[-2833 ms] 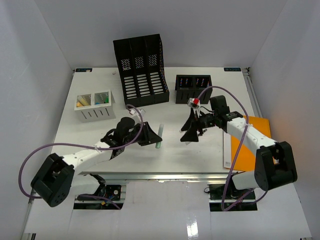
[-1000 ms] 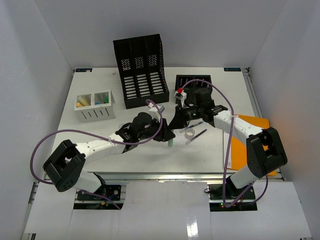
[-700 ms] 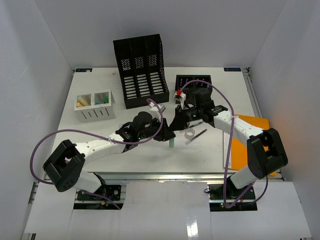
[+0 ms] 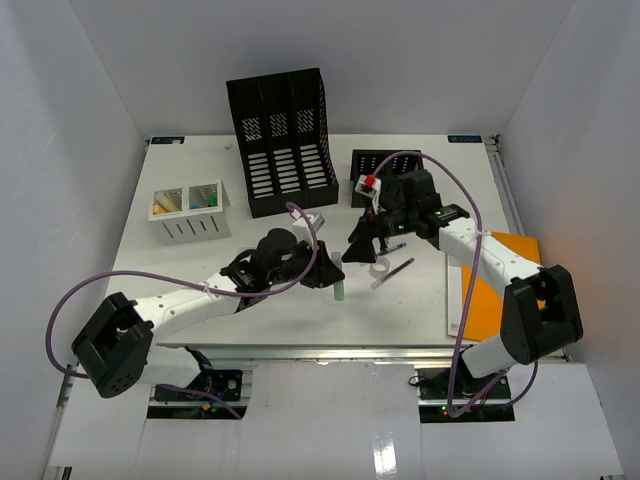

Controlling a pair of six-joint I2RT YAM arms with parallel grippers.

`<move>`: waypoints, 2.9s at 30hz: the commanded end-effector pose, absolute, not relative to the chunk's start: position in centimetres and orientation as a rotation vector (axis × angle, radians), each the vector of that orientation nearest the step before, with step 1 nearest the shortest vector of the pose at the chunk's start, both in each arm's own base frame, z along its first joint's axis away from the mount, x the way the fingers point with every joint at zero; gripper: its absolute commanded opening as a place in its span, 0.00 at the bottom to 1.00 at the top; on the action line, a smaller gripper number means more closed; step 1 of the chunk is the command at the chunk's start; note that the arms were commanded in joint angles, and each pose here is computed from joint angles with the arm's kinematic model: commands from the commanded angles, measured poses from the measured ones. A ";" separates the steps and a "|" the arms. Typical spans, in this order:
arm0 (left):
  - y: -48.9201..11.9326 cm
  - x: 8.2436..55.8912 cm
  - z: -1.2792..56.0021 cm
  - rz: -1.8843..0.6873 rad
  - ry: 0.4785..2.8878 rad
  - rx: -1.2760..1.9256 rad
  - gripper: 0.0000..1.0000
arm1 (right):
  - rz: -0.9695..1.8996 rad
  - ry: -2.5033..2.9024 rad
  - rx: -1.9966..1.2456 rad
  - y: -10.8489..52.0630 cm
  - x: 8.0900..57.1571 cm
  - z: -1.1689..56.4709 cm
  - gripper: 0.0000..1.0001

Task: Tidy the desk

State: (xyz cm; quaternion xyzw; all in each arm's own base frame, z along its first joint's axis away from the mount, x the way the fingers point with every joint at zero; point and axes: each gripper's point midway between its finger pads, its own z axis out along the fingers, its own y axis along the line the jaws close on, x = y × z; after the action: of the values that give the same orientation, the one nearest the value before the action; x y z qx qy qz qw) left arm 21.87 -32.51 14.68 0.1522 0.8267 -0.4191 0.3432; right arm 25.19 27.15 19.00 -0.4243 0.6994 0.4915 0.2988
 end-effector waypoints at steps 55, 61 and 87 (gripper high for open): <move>10.5 44.7 20.2 0.181 1.926 -0.586 0.19 | 1.332 1.481 -1.193 21.4 22.0 21.5 0.90; 9.7 44.0 19.6 0.129 1.943 -0.611 0.61 | 1.312 1.478 -1.210 21.3 22.1 21.2 0.90; -6.9 26.9 23.7 -0.691 1.815 -0.062 0.98 | 0.806 1.419 -1.934 40.7 25.5 12.7 0.90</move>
State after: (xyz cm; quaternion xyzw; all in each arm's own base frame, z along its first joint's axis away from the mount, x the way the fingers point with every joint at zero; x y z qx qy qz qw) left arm 30.28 -4.82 24.51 -0.0757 0.7721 -0.2610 0.5745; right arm 22.99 35.81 13.89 -0.7536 0.4796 0.3210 0.3147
